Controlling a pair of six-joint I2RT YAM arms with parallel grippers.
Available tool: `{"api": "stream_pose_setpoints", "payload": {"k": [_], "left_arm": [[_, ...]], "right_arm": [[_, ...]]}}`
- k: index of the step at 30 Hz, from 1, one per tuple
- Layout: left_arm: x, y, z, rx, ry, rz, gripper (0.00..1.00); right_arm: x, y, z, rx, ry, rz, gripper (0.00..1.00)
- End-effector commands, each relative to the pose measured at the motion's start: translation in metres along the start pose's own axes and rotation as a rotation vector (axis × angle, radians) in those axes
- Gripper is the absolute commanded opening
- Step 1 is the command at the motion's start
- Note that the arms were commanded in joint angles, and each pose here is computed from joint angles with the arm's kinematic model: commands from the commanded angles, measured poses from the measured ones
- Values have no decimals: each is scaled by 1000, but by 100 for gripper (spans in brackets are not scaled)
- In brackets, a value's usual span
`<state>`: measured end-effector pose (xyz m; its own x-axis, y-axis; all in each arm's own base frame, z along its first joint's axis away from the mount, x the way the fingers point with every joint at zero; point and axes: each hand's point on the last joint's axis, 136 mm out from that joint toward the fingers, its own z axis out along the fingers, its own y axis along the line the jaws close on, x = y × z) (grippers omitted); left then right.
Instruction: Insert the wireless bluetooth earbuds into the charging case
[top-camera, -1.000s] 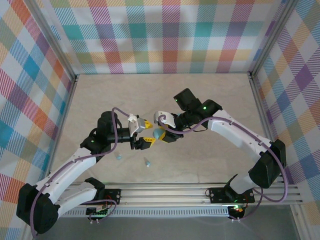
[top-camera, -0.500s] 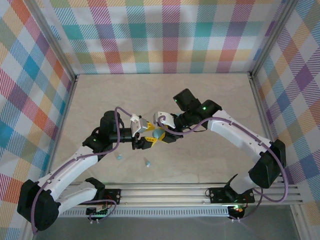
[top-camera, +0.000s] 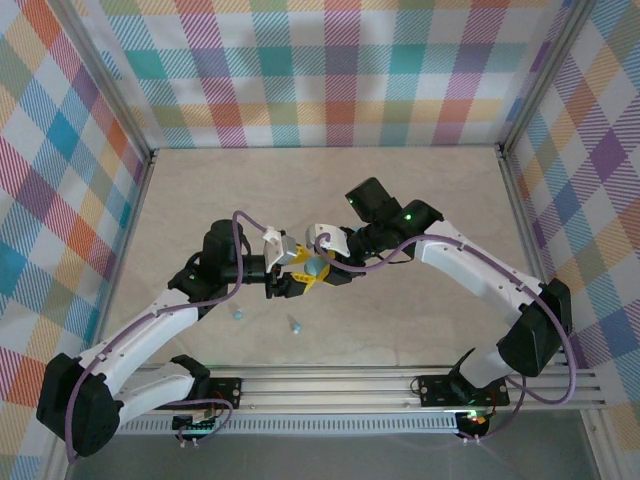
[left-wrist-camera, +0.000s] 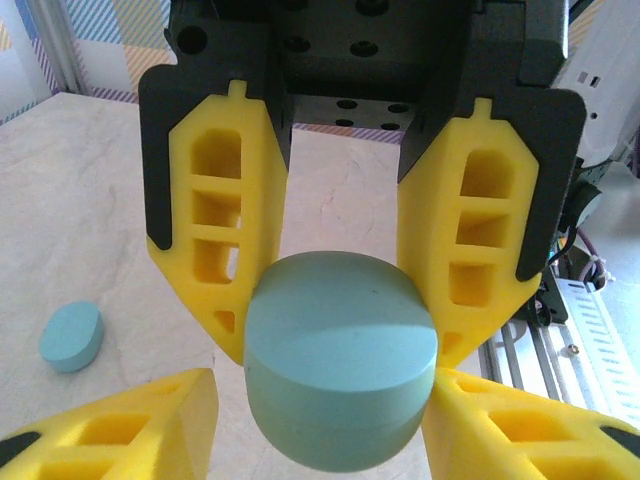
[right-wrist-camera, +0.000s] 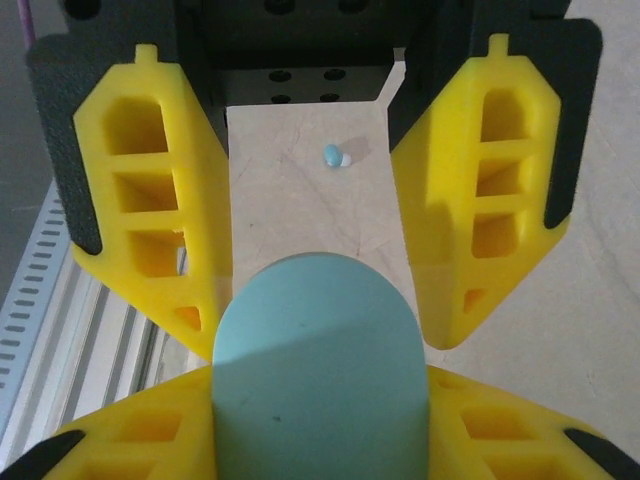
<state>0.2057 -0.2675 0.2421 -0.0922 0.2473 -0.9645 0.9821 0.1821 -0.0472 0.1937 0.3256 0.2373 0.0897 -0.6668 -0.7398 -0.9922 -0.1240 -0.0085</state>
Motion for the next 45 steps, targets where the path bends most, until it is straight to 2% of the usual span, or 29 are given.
{"api": "stream_pose_setpoints", "payload": {"k": [1,6,8,17,22,31,45], "left_arm": [[-19,-1,1,18,-41,38,49],[-17,-1,1,16,-32,29,33],[-17,-2,-1,8,-31,30,27],[-8,-1,-3,-16,-21,-2,14],[-3,0,-5,-38,-27,-32,9],[-5,3,-14,-78,-77,-77,7],[-13,2,-16,-76,-99,-81,7]], "right_arm": [[-10,7,-1,-23,-34,-45,31],[-9,4,0,-1,-39,-56,36],[-10,1,1,13,-44,-61,42],[-12,-8,-4,89,-50,-64,62],[-17,-7,-15,139,-101,-52,69],[-16,-11,-51,255,-225,13,77],[-26,-12,-37,159,-275,60,79]]}}
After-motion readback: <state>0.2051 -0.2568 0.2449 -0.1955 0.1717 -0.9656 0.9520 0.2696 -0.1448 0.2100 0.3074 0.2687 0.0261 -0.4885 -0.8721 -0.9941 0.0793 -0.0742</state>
